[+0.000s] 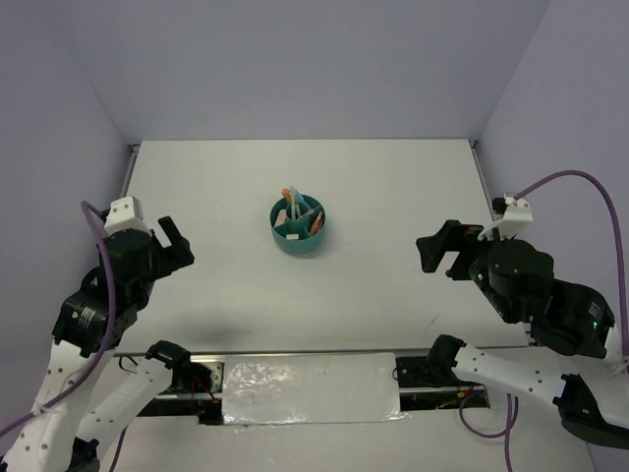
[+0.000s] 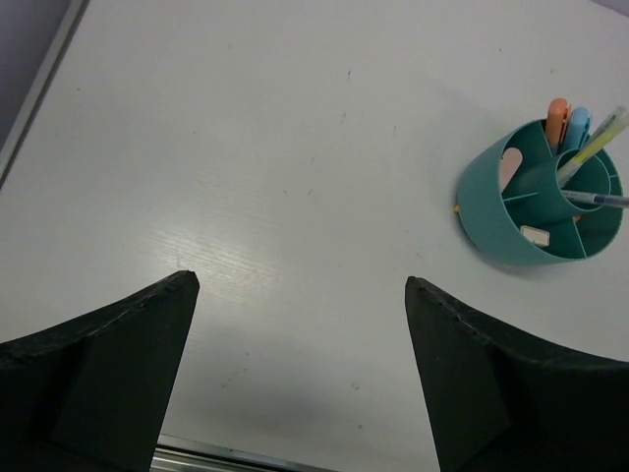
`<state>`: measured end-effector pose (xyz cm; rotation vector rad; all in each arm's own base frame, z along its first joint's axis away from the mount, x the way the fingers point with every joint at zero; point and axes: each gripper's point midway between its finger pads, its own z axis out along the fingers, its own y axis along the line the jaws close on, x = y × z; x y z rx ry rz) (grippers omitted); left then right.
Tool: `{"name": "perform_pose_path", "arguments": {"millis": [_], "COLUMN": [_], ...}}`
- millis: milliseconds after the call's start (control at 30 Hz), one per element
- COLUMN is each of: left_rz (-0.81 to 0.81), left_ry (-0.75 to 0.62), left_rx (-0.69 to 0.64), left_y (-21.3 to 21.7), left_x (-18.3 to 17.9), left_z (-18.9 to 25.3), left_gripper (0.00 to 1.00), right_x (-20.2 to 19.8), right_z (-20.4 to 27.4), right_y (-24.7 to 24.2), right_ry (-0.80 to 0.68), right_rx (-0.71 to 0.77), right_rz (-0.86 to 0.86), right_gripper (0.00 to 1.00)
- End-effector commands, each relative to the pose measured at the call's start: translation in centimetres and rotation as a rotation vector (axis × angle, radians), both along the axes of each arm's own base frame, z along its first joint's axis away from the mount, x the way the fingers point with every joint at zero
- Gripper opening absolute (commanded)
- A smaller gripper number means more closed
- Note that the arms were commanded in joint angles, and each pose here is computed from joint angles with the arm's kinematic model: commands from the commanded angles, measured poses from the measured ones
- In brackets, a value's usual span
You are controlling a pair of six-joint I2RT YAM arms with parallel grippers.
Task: Sort the stationery into containers
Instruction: Reset both arms
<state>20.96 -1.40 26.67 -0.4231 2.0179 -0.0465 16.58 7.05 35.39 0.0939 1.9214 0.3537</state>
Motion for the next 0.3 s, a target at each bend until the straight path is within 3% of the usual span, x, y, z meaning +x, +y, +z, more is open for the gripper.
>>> {"name": "perform_pose_path", "arguments": {"millis": [0, 267], "left_rz": [0.080, 0.092], "left_ry": [-0.036, -0.027], "left_rx": [0.003, -0.010], "left_y": [1.57, 1.63], "left_x": [-0.88, -1.16], "left_z": [0.76, 0.42], "left_gripper": [0.99, 0.99], "right_x": [0.36, 0.42], "right_z": [-0.01, -0.36], "right_y": [-0.34, 0.13], "right_ry": [-0.020, -0.012], "right_rx": [0.018, 0.021], "right_rz": [-0.034, -0.021], "right_gripper": [1.00, 1.00]}}
